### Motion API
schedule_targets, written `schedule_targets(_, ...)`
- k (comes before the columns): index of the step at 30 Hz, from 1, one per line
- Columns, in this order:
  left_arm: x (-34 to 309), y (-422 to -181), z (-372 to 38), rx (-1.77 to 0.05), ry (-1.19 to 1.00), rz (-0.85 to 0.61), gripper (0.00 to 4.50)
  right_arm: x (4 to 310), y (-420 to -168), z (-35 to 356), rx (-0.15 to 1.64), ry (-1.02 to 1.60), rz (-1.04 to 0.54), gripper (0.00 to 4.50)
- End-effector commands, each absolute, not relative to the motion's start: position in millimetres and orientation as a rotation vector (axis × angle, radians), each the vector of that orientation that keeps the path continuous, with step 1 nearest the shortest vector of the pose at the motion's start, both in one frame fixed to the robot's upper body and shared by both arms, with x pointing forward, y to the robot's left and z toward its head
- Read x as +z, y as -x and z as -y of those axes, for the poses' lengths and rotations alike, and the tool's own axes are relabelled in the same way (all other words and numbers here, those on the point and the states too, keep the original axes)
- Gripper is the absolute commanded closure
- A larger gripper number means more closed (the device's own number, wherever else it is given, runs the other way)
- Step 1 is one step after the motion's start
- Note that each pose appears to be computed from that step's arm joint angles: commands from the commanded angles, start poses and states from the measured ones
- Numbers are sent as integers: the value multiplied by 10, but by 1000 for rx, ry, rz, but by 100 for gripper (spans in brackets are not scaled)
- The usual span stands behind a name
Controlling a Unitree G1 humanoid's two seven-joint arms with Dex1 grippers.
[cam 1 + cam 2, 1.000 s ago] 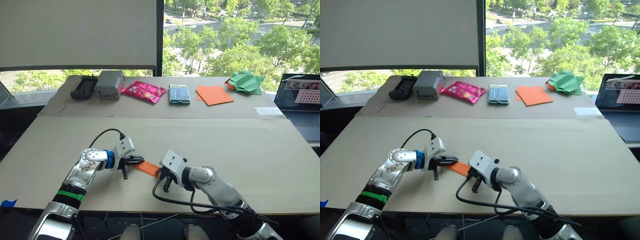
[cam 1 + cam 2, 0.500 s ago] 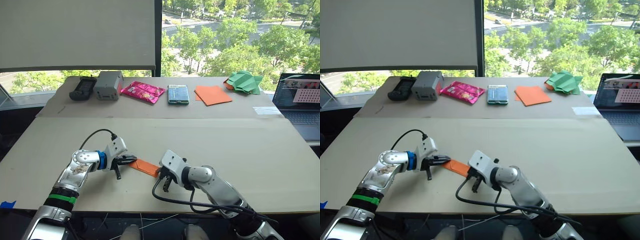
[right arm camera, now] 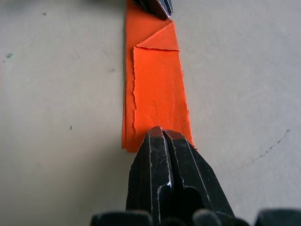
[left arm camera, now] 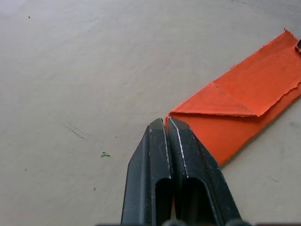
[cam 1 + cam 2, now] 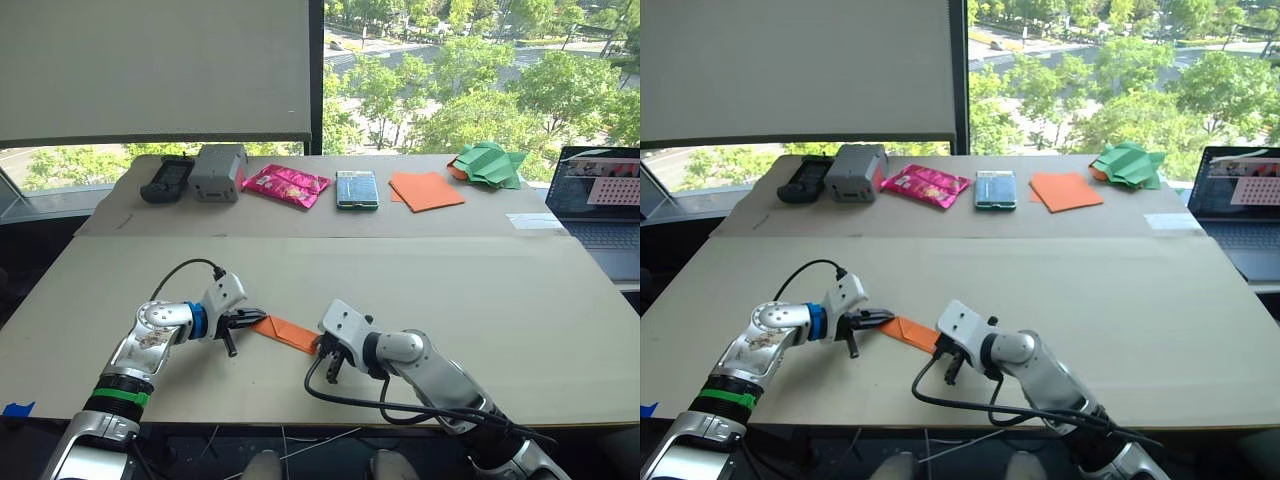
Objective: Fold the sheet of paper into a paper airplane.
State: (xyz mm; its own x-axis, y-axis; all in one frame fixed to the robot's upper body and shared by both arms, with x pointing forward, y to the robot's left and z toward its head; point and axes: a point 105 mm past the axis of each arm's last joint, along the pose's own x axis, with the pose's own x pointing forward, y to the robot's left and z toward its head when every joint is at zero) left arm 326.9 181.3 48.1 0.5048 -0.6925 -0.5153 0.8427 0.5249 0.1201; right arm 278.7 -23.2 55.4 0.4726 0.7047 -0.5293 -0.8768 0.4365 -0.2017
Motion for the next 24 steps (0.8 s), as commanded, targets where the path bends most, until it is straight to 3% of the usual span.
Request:
schedule_targets(1,257,-3209,-2060,-846,-332,-541,436,448,-2791,339,987,476,-458,448)
schedule_targets(5,611,-3218,-2030,-834,-231,-430,436,747,-2804,312,989,422,-343,448)
schedule_targets(9,1024,-2990,-2043,-870,-129,-333,436,1297,-2709,352,987,356,-119,448)
schedule_targets(12,1115,-2816,-2049,-884,-109,-335,436,1469,-2633,415,979,354,-52,353)
schedule_targets(16,1118,-2649,-2061,-883,-75,-364,317,1442,-2504,457,1012,368,-55,219)
schedule_targets(22,1079,-2608,-2037,-869,-60,-370,116,1305,-2319,391,1141,231,-177,13)
schedule_targets(24,1046,-2564,-1998,-901,-64,-387,51,1272,-2264,339,1208,174,-215,0)
